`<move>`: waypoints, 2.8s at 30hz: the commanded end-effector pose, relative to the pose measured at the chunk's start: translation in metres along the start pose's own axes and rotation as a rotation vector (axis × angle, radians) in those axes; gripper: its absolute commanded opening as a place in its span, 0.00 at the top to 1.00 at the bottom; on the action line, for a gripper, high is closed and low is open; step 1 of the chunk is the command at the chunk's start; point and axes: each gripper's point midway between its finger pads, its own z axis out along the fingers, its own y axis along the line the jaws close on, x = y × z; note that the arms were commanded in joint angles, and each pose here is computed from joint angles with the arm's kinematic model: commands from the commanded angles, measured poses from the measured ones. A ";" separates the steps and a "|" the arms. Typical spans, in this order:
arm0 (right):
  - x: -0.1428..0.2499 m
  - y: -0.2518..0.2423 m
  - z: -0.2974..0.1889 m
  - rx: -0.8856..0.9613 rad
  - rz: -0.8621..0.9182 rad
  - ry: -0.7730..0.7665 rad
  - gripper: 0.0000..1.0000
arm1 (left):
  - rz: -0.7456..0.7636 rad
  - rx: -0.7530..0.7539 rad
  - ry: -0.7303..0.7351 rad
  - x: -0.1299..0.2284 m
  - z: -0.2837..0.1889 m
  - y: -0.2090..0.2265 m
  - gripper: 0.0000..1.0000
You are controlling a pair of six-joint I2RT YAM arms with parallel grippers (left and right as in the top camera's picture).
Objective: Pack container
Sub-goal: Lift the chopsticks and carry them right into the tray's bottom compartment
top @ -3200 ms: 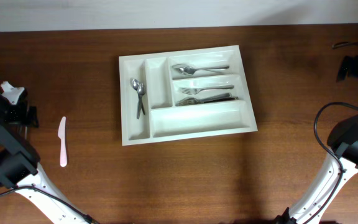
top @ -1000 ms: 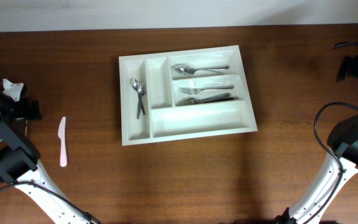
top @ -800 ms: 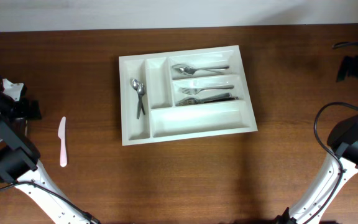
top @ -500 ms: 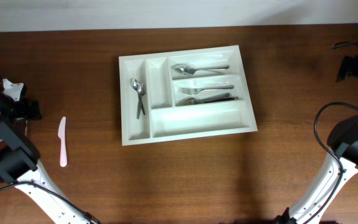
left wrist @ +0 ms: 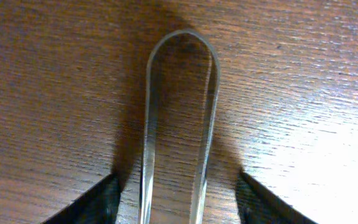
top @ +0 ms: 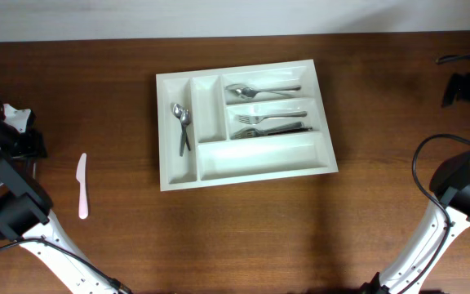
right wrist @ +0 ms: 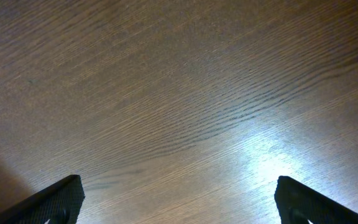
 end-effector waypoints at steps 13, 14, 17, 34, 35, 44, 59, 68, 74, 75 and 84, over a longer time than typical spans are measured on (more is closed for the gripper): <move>0.000 0.003 -0.001 -0.006 0.004 -0.001 0.01 | -0.010 0.049 0.035 0.007 0.012 -0.008 0.98; 0.000 0.003 -0.001 -0.006 0.004 -0.001 0.01 | -0.009 0.051 0.038 0.008 0.011 -0.009 0.98; 0.000 0.003 -0.001 -0.006 0.004 -0.001 0.01 | 0.001 0.059 0.051 0.006 -0.005 -0.014 0.98; 0.000 0.003 -0.001 -0.006 0.004 -0.001 0.01 | 0.351 0.024 -0.365 -0.101 -0.199 -0.151 0.98; 0.000 0.003 -0.001 -0.006 0.004 -0.001 0.01 | 0.397 0.040 -0.378 -0.103 -0.203 -0.169 0.98; 0.000 0.003 -0.001 -0.006 0.004 -0.001 0.01 | 0.860 0.130 -0.349 -0.080 -0.210 -0.345 0.98; 0.000 0.003 -0.001 -0.006 0.004 -0.001 0.01 | 1.422 0.300 -0.352 0.041 -0.222 -0.580 0.98; 0.000 0.003 -0.001 -0.006 0.004 -0.001 0.02 | 1.506 0.188 -0.221 0.072 -0.190 -0.598 0.98; 0.000 0.003 -0.001 -0.006 0.004 -0.001 0.01 | 1.446 0.209 -0.097 0.076 -0.153 -0.589 0.98; 0.000 0.003 -0.001 -0.006 0.004 -0.001 0.01 | 1.441 0.223 -0.083 0.077 -0.148 -0.590 0.98; 0.000 0.003 -0.001 -0.006 0.004 -0.001 0.01 | 1.438 0.319 -0.051 0.087 -0.125 -0.604 0.98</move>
